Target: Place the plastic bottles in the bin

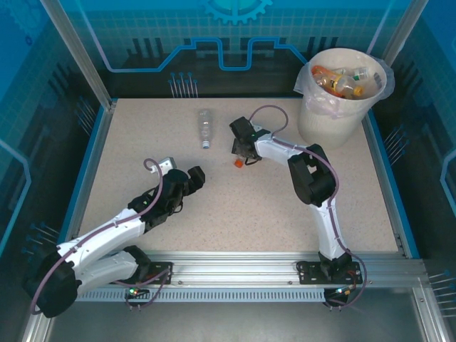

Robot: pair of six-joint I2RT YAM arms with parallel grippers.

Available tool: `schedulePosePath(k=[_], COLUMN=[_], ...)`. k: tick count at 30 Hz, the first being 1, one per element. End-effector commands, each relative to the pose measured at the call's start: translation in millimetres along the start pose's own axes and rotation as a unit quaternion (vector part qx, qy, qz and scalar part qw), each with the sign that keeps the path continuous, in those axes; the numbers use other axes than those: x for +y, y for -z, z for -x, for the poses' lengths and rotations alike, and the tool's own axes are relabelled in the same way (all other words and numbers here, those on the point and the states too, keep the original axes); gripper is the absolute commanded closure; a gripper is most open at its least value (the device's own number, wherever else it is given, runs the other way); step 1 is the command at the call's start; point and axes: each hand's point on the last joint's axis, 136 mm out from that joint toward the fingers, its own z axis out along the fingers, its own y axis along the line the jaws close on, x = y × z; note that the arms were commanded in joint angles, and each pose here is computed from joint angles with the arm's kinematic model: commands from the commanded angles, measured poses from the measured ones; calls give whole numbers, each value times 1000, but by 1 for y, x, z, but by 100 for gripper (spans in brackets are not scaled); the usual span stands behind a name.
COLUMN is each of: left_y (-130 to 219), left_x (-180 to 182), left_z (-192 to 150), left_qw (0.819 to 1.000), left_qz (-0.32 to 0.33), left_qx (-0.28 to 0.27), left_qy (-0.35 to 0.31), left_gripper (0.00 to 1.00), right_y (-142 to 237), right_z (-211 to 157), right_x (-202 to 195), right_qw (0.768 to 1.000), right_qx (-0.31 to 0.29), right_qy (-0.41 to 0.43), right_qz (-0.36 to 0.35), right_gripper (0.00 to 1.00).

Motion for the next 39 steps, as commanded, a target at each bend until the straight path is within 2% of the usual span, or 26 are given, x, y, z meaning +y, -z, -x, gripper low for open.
schedulePosePath(k=[1, 6, 17, 23, 29, 34, 39], left_y=[-4, -8, -18, -22, -26, -28, -29], left_x=[9, 5, -11, -25, -46, -61, -73], left_z=[-4, -6, -11, -14, -13, -12, -13], left_qw=[1000, 1000, 1000, 998, 996, 994, 991], left_qz=[13, 7, -11, -37, -76, -100, -123], left_qx=[2, 7, 29, 42, 49, 54, 58], left_qy=[9, 9, 2, -2, -1, -5, -3], left_gripper=[1, 1, 1, 1, 1, 1, 1], right_y=[4, 20, 71, 119, 189, 257, 302], right_z=[3, 2, 11, 26, 65, 118, 170], right_x=[-12, -25, -46, -37, -47, -86, -143], right_qw=[1000, 999, 995, 987, 969, 946, 937], right_qx=[-13, -17, -70, -91, -149, -219, -286], right_qy=[8, 28, 70, 72, 65, 32, -1], right_qz=[-7, 12, 33, 113, 188, 236, 200], right_gripper=[38, 48, 67, 73, 77, 77, 77])
